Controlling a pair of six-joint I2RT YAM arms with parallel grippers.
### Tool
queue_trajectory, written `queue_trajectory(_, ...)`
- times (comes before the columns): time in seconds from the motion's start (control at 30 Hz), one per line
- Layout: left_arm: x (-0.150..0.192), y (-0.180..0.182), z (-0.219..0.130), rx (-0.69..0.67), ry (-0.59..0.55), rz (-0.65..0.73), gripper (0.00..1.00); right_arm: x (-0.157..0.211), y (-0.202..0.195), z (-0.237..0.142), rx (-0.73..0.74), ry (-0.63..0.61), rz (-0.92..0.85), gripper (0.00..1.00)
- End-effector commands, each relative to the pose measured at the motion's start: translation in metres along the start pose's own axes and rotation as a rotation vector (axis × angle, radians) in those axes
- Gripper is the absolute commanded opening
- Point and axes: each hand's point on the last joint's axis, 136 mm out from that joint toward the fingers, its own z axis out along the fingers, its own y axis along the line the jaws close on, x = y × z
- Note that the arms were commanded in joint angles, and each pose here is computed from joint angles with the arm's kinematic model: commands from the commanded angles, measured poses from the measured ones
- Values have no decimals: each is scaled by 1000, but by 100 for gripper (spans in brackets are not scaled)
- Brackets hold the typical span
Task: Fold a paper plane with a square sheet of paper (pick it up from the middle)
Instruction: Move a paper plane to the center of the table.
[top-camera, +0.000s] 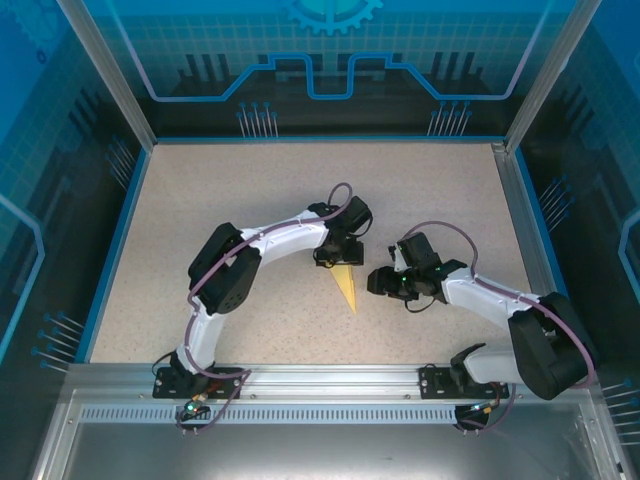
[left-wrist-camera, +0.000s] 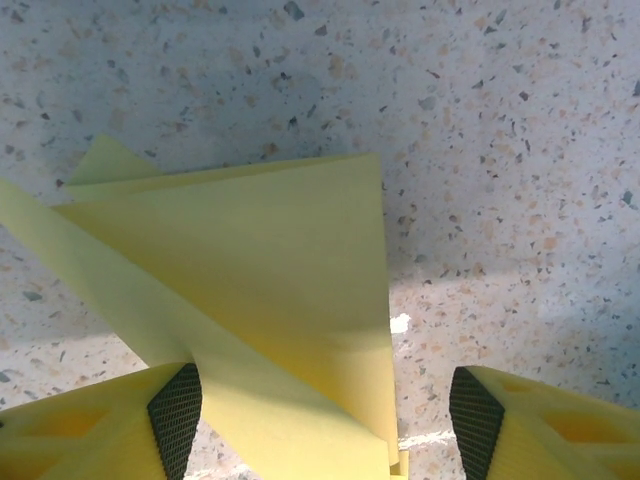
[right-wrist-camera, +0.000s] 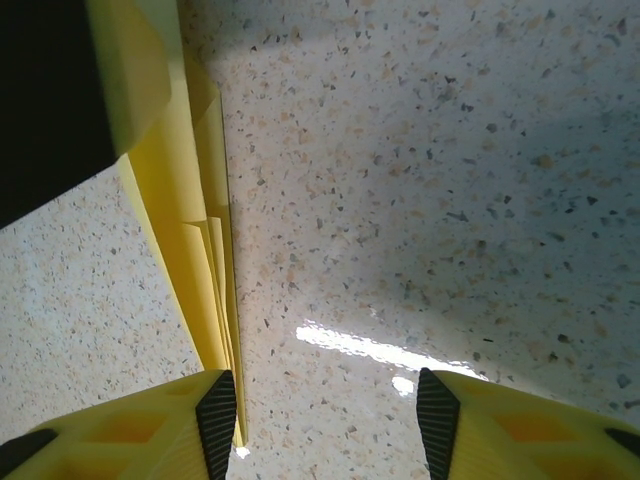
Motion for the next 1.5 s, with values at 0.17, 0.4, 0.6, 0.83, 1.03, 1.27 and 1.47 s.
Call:
queue_trajectory(0.17,5,0,-9,-12,12,10,63,-1,-6,-3,17,-7,14,55)
queue_trajectory(0.4,5,2,-14,-14,3,13,53,-3,-4,-2,11,-9,15,55)
queue_trajectory(0.6,11,12,-17,-42,0,14,47,-3,-3,-2,9,-7,16,55)
queue_trajectory(0.83,16,24,-24,-52,-19,-1,45,-6,5,1,-30,-6,14,55)
queue_trajectory(1.03,20,33,-27,-50,-45,-18,38,-10,28,6,-104,4,-35,54)
queue_trajectory(1.27,23,40,-29,-45,-55,-28,28,-12,44,22,-139,45,-77,54)
queue_trajectory(1.47,25,46,-27,-50,-51,-33,27,-13,56,37,-173,80,-98,56)
